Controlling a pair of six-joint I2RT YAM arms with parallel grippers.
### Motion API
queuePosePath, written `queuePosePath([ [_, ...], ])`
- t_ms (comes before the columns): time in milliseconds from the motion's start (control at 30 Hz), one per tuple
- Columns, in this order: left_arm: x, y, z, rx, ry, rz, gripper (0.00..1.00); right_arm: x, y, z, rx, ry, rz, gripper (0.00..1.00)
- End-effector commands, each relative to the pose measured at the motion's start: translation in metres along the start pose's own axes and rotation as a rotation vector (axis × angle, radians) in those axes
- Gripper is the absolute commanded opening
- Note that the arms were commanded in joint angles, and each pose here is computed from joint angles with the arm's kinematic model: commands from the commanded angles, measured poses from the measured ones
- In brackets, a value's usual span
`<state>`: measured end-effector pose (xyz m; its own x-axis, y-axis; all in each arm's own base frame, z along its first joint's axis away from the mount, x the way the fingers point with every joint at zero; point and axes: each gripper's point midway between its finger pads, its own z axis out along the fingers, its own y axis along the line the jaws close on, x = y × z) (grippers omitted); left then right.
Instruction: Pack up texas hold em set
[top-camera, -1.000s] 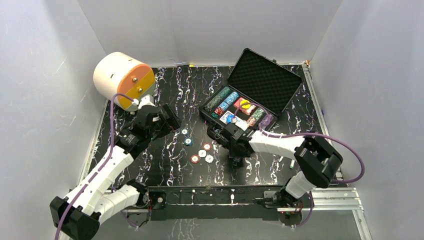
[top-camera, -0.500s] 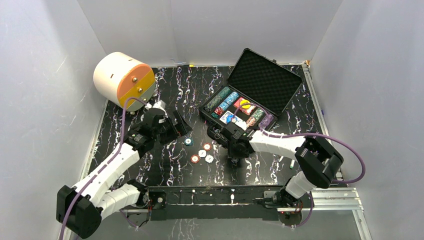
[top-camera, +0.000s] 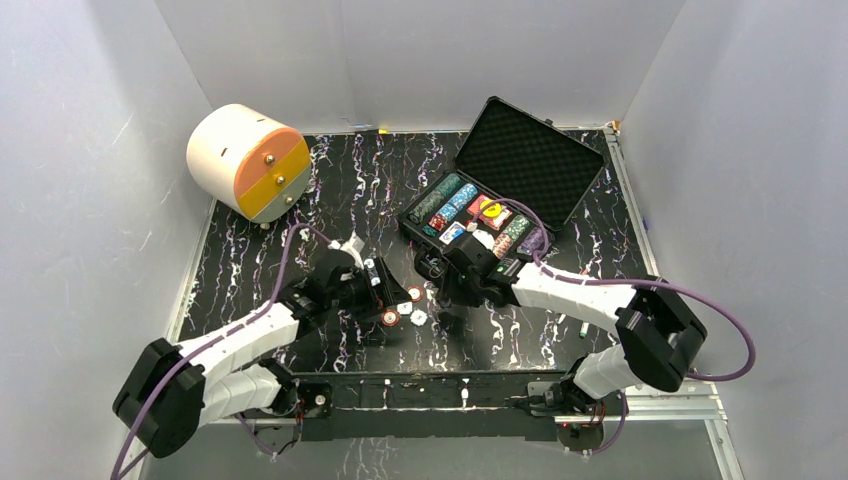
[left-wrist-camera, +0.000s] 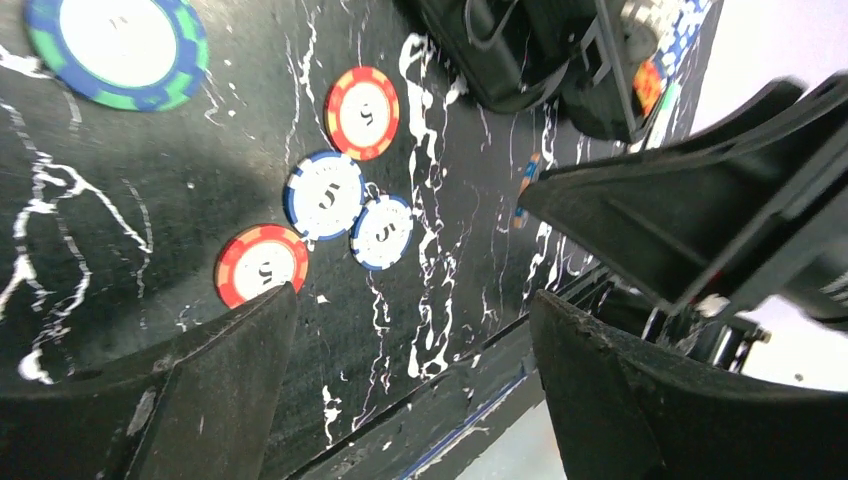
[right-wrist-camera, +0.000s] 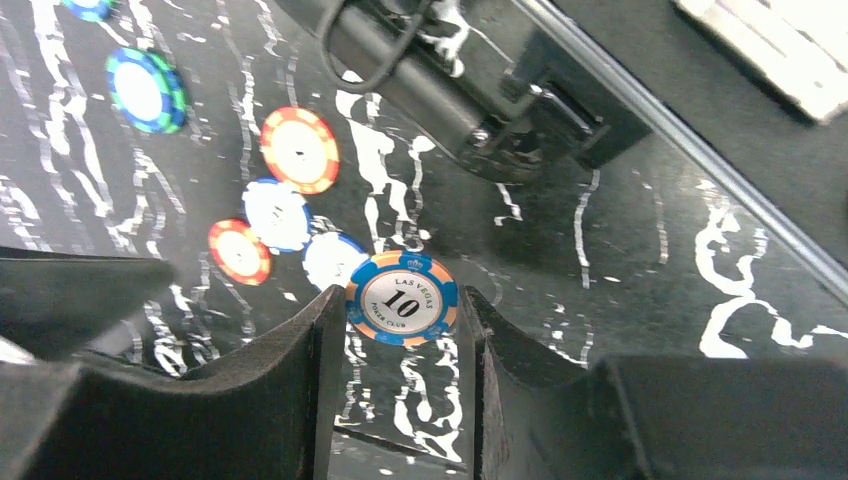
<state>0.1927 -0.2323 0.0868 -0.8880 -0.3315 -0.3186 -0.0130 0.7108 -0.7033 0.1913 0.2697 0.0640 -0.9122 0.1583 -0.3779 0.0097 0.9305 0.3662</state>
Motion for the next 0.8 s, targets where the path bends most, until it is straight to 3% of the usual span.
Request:
queuePosePath([
  [0,0.003,-0.033,0.01,0.168,-0.039,0.068,0.82,-0.02,0.039,-0.011,-0.154,-0.064,0.149,0.42],
  [300,0.009,-0.047,0.025,0.259,-0.082,0.08,0.68,-0.02,0.062,-0.014,-0.247,-0.031,0.242,0.42],
  [433,0.004,-0.047,0.028,0.253,-0.121,0.117,0.66,-0.015,0.068,-0.013,-0.274,-0.001,0.263,0.43],
  [767,-0.011,-0.047,0.028,0.256,-0.22,0.118,0.42,-0.013,0.076,-0.012,-0.3,0.027,0.278,0.43],
])
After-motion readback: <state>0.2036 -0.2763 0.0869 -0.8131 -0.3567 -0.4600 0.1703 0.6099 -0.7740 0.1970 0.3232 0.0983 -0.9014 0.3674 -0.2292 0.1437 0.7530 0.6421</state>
